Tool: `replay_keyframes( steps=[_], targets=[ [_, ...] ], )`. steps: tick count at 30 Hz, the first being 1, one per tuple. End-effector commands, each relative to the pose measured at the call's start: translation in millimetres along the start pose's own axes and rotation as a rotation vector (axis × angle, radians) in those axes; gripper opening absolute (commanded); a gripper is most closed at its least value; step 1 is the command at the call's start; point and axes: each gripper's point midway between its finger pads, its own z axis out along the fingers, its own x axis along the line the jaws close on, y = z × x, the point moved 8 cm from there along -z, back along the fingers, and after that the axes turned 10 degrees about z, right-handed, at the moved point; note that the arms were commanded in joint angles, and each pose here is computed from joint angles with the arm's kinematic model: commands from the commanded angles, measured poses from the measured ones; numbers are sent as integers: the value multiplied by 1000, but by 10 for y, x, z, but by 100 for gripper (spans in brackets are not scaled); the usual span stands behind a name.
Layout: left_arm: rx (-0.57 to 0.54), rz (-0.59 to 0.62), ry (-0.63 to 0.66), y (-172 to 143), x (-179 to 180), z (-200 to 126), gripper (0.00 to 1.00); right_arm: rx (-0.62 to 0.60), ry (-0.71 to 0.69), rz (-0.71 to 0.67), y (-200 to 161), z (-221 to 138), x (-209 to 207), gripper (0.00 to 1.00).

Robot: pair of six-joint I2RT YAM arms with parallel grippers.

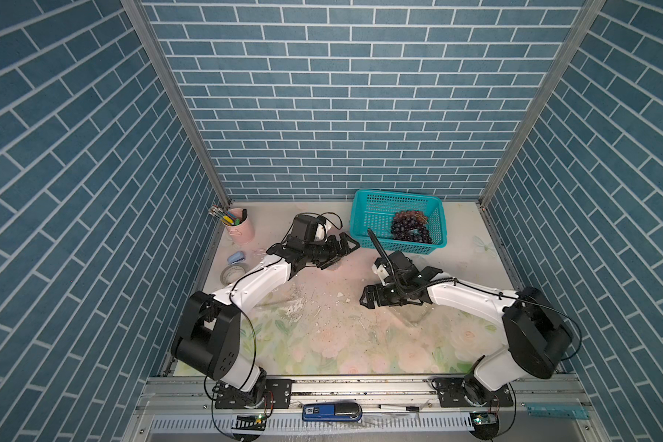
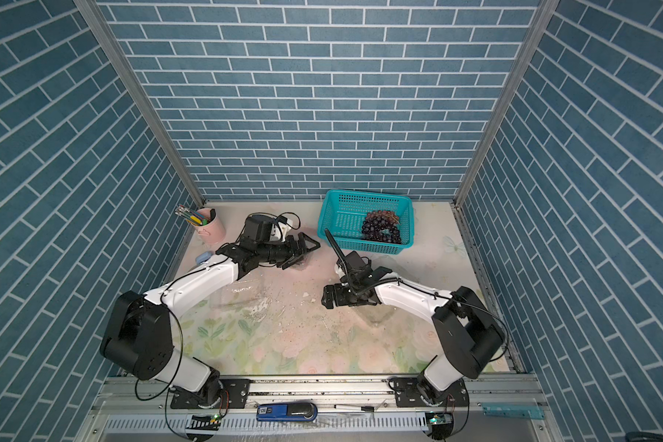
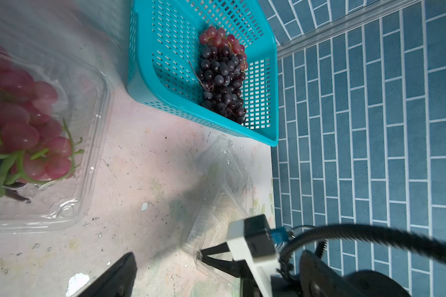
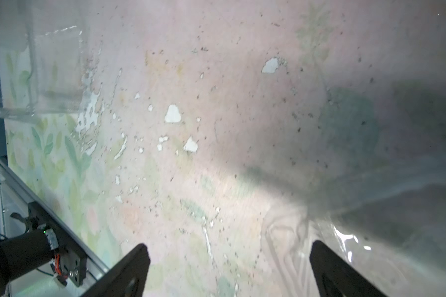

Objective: Pack grapes into containers
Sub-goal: Adjust the packing box at the center of the board.

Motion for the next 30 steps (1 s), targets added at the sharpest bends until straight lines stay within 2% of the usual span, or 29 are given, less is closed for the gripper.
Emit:
replay_keyframes(
  steps=[1, 4, 7, 12, 16, 19, 22, 30],
  targets=[
    [42, 1, 1, -87, 52, 66, 99, -143, -121, -15, -23, -591, -196, 98],
    [90, 31, -9, -153, -27, 231, 100, -257, -183, 223, -43, -991, -582, 98],
    [163, 77, -10, -267, -133, 468, 100, -240, -291, 420, -219, -1082, -936, 98],
    [242, 96, -24, -465, -184, 792, 100, -208, -337, 528, -440, -1037, -1135, 98],
    [291, 99, -36, -620, -200, 984, 100, -213, -209, 596, -514, -914, -1134, 98],
    [314, 79, -66, -712, -210, 1112, 100, -206, -83, 623, -496, -750, -1099, 98],
    [309, 48, -81, -754, -165, 1156, 100, -218, -41, 597, -405, -652, -1081, 98],
    [302, 44, -66, -773, -136, 1122, 100, -157, -131, 424, -43, -511, -1037, 98]
  ],
)
